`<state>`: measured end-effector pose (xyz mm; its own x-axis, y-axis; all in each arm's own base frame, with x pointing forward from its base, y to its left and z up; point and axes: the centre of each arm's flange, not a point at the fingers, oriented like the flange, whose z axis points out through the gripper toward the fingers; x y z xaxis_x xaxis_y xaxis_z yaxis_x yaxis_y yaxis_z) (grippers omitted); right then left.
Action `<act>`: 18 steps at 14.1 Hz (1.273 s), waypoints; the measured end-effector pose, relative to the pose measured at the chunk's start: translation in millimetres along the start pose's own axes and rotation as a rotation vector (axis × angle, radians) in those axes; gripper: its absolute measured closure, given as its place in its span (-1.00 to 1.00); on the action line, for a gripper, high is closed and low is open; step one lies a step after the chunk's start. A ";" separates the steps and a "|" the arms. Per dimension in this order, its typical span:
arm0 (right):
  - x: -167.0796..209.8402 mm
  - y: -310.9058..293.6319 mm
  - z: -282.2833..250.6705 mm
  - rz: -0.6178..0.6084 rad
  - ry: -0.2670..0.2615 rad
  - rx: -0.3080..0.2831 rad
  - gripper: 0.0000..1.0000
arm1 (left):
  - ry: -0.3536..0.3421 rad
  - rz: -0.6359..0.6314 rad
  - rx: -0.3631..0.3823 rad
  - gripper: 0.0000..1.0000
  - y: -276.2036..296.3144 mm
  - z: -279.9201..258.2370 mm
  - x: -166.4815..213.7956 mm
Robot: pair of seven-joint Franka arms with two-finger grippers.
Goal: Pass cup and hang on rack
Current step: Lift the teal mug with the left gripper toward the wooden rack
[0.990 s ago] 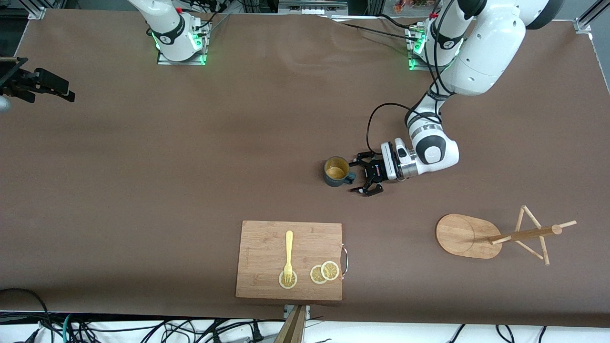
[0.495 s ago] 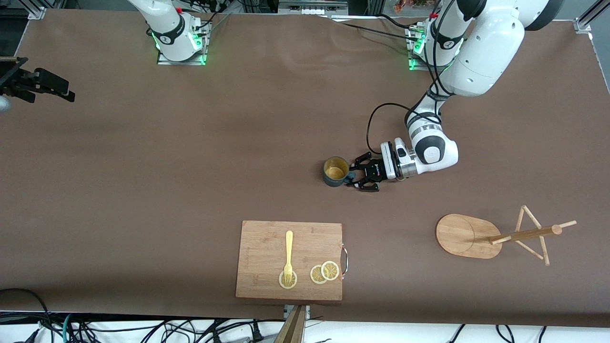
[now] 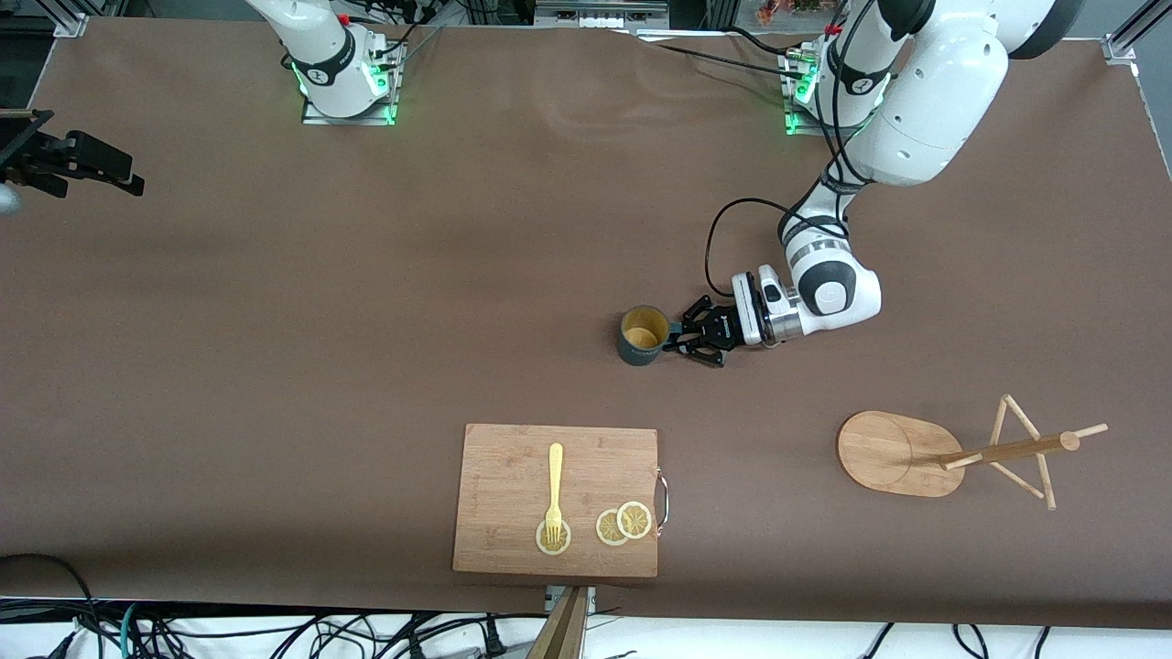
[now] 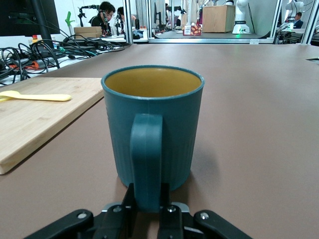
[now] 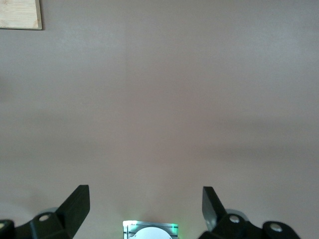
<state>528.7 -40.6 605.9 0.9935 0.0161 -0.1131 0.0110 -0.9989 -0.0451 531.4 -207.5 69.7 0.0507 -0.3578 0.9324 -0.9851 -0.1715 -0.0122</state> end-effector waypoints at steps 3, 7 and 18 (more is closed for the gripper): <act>0.0 0.0 0.0 0.000 0.000 0.000 -1.00 | 0.021 -0.071 0.017 0.57 -6.8 -13.1 5.4; 0.0 0.0 -0.1 0.000 0.000 0.000 -1.00 | 0.102 -0.333 -0.040 0.57 -20.9 -59.3 47.9; 0.0 -0.3 -0.2 0.000 0.000 0.000 -1.00 | 0.220 -1.215 -0.233 0.57 -57.3 -310.6 104.0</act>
<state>528.8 -40.4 606.1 0.9935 0.0165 -0.1126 0.0115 -0.9989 -0.0453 542.1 50.3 279.6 0.9379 0.0818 0.3372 -0.3280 -0.1082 0.9385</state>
